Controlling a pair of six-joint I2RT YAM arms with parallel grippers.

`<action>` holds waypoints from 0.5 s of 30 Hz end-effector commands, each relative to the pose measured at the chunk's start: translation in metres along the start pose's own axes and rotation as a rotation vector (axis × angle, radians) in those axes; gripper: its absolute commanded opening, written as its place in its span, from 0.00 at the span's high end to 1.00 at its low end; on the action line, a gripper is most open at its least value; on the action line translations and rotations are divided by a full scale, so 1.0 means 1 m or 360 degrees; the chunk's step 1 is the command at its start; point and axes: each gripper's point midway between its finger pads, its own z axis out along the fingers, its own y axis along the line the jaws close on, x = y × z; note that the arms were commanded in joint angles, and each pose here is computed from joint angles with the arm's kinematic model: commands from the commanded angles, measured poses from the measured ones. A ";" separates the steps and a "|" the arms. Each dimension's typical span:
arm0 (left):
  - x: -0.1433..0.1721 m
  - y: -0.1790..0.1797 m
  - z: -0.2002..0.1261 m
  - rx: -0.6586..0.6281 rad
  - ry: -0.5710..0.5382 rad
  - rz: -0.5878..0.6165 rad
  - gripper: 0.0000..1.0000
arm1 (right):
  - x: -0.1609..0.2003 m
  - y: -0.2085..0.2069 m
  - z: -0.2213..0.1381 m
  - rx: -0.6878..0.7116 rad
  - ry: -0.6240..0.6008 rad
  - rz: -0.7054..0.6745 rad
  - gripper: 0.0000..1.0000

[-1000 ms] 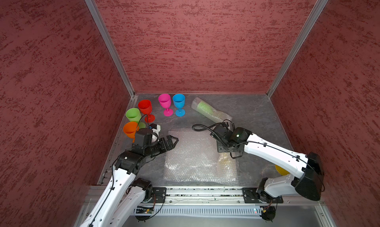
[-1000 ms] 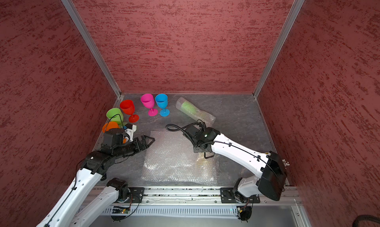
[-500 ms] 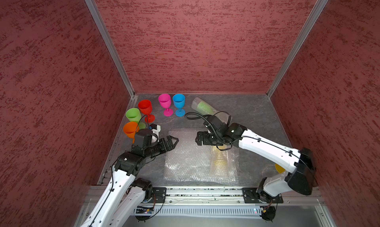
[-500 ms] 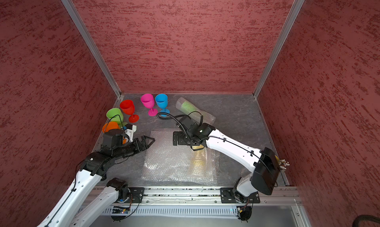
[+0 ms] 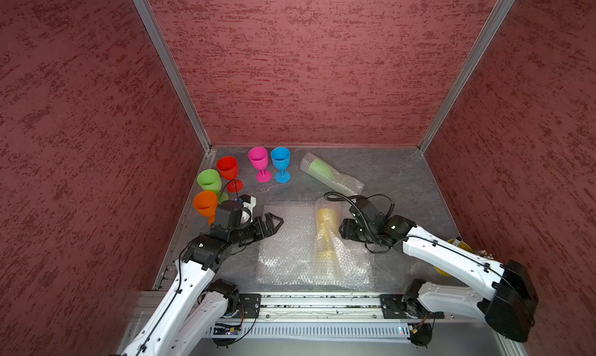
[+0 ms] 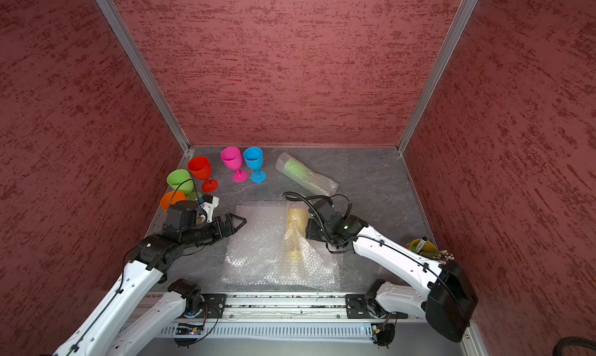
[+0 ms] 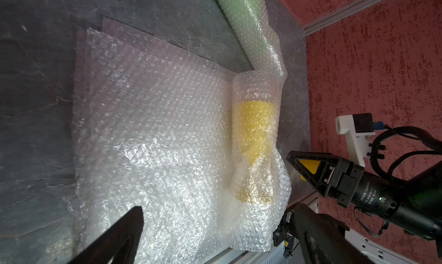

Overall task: Unpack wine glasses from bubble wrap
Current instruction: Unwrap the bubble wrap.

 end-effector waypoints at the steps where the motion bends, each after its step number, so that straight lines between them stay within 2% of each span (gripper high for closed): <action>1: 0.015 -0.013 0.017 0.0053 0.0115 0.0045 0.00 | -0.031 0.053 -0.020 -0.0339 -0.0190 -0.0112 0.45; 6: 0.043 -0.035 0.046 -0.0014 0.0245 0.0217 0.00 | -0.029 0.051 -0.006 -0.0207 -0.0162 -0.0347 0.46; 10: 0.056 -0.043 0.075 -0.0002 0.0329 0.0199 0.02 | -0.027 0.051 -0.003 -0.0203 -0.0154 -0.0413 0.49; 15: 0.055 -0.056 0.102 0.0054 0.0375 0.0162 0.07 | -0.016 0.059 0.003 -0.0281 -0.0076 -0.0454 0.50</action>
